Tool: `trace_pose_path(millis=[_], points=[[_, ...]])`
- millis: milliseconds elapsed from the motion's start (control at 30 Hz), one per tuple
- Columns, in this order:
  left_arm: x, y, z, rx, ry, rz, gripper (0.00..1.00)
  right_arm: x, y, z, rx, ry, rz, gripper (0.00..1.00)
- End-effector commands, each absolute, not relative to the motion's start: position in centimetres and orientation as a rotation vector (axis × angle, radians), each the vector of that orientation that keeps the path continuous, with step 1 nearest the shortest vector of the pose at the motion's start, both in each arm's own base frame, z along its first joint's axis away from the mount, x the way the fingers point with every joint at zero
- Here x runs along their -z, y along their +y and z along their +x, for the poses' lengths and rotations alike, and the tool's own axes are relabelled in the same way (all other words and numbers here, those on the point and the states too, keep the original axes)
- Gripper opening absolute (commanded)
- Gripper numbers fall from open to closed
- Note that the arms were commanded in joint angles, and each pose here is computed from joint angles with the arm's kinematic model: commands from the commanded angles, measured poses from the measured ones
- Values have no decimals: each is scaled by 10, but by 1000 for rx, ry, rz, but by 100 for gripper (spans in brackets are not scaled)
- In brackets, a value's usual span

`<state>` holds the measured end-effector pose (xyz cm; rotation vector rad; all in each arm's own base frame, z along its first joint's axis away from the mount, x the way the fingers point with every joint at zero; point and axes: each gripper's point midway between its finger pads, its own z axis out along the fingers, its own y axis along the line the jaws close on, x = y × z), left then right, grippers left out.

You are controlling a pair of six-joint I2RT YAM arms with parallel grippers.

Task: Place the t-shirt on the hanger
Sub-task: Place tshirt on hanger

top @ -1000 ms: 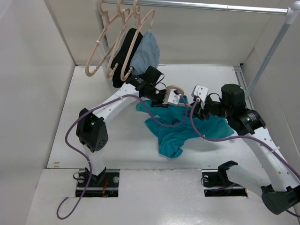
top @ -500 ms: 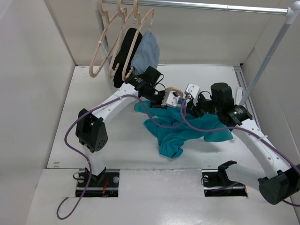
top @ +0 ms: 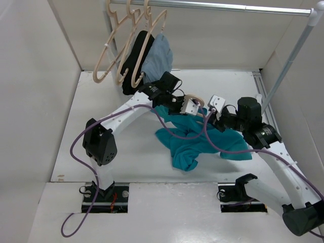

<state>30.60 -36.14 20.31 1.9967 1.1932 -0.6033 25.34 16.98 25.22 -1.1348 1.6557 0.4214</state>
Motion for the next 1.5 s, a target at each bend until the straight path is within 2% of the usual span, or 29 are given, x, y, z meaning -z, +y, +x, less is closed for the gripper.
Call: trace_pose_path(millis=[0, 133, 233, 333, 400, 567, 767, 833, 867, 900, 933, 967, 1000, 1100, 1267, 1467], points=[[-255, -338, 339, 562, 1231, 1789, 20, -263, 163, 241, -448, 1638, -1101, 0], [-256, -331, 354, 482, 1241, 1776, 21, -269, 159, 236, -445, 1620, -1069, 0], [-241, -325, 365, 409, 1285, 1773, 25, -274, 156, 238, -426, 1618, -1054, 0], [-230, -318, 388, 299, 1373, 1742, 34, -282, 156, 236, -434, 1606, -1058, 0], [-228, -317, 395, 284, 1426, 1720, 34, -287, 156, 235, -432, 1600, -1057, 0], [-237, -328, 396, 339, 1468, 1693, 42, -294, 157, 233, -437, 1585, -1060, 0], [-229, -326, 385, 381, 1407, 1710, 41, -293, 154, 231, -430, 1608, -1056, 0], [-230, -328, 383, 396, 1399, 1712, 44, -297, 154, 231, -427, 1599, -1055, 0], [-235, -331, 381, 421, 1388, 1703, 47, -301, 155, 231, -432, 1598, -1044, 0], [-243, -332, 378, 432, 1371, 1700, 56, -305, 154, 233, -430, 1602, -1027, 0], [-249, -334, 377, 441, 1351, 1696, 56, -310, 153, 235, -417, 1597, -1020, 0], [-255, -336, 372, 474, 1335, 1689, 87, -314, 150, 236, -404, 1604, -993, 0], [-263, -340, 372, 495, 1333, 1662, 100, -317, 150, 240, -398, 1611, -979, 0], [-301, -347, 364, 548, 1260, 1593, 100, -331, 142, 245, -361, 1647, -921, 0], [-355, -354, 358, 670, 1285, 1354, 100, -368, 118, 254, -248, 1678, -733, 0], [-417, -358, 352, 853, 1291, 1037, 100, -380, 90, 260, -130, 1782, -578, 0]])
